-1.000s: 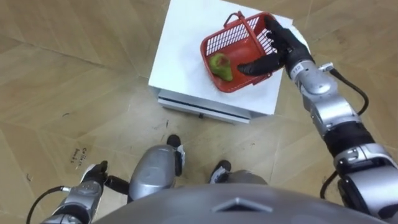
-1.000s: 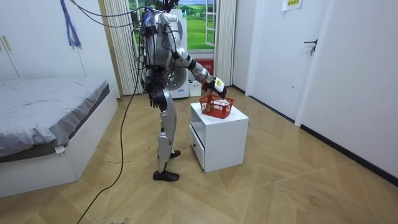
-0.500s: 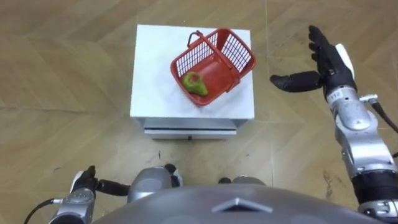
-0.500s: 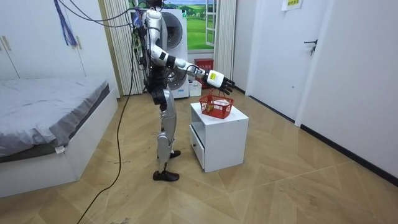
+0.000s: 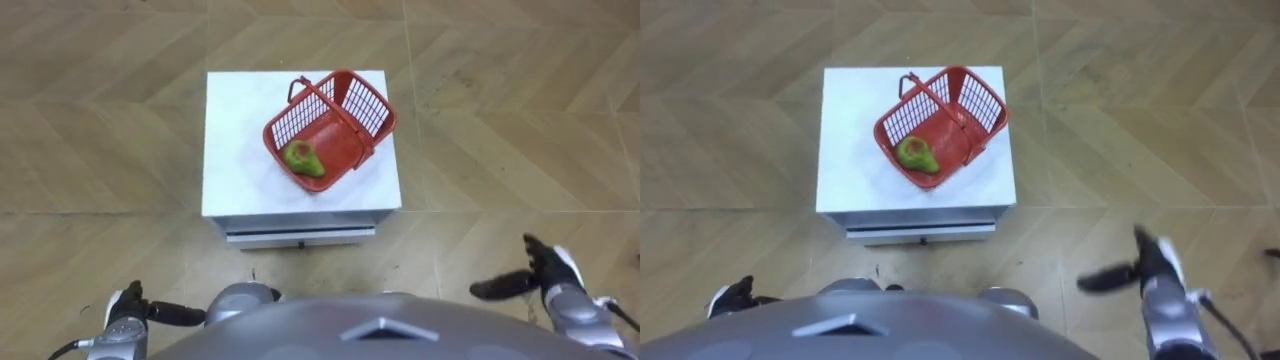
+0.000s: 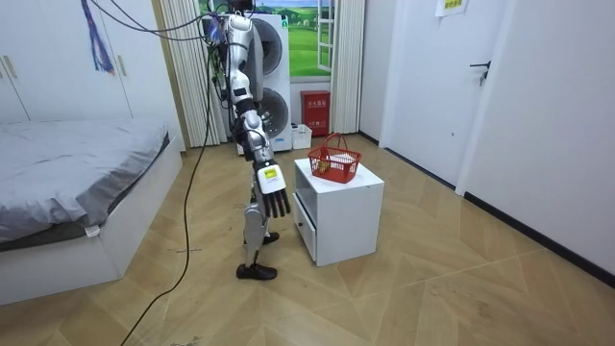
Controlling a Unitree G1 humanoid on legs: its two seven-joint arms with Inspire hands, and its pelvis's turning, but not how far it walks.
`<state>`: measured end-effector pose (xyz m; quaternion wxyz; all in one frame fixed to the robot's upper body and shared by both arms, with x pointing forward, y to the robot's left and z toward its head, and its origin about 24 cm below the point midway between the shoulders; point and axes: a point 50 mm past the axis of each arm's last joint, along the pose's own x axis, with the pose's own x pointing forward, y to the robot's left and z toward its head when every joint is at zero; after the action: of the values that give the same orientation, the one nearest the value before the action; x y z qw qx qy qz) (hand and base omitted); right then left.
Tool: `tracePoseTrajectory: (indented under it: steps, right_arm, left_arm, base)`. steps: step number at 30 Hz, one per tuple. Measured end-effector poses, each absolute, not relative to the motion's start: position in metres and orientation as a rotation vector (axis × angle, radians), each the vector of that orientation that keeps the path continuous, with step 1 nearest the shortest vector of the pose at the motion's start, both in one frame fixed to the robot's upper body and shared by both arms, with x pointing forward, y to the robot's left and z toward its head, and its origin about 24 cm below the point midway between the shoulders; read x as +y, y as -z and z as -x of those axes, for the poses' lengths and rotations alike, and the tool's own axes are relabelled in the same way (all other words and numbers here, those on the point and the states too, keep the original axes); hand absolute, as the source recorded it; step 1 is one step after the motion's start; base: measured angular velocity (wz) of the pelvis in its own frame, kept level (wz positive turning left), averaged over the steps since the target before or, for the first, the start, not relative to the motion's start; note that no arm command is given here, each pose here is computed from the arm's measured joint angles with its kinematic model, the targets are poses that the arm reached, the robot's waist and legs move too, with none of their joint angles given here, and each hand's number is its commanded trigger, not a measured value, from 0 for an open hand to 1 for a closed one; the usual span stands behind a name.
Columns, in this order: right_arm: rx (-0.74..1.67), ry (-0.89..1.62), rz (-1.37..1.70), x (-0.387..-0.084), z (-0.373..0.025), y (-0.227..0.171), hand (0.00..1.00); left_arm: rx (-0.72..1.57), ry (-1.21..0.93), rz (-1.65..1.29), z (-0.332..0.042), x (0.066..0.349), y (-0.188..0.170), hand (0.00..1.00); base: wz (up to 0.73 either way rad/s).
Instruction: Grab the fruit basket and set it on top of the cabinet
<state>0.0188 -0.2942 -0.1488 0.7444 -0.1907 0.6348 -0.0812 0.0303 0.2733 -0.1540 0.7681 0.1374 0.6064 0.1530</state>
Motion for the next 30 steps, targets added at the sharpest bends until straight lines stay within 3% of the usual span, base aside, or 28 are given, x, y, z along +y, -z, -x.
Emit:
tracePoseTrajectory:
  steps: [7,16,30]
  right_arm:
    - [1.589,0.112,0.286,-0.263,0.018,0.163,0.0]
    - [1.688,-0.008,0.335,-0.251,0.018,0.167,0.0]
    - [1.66,-0.03,0.365,-0.25,-0.005,0.168,0.0]
  left_arm:
    - [1.44,-0.279,-0.312,-0.006,0.262,0.162,0.0]
    - [1.59,-0.235,-0.293,0.025,0.249,0.165,0.0]
    - [1.563,-0.111,-0.324,0.007,0.24,0.167,0.0]
  base:
    - [-0.01]
    - [0.09]
    - [0.08]
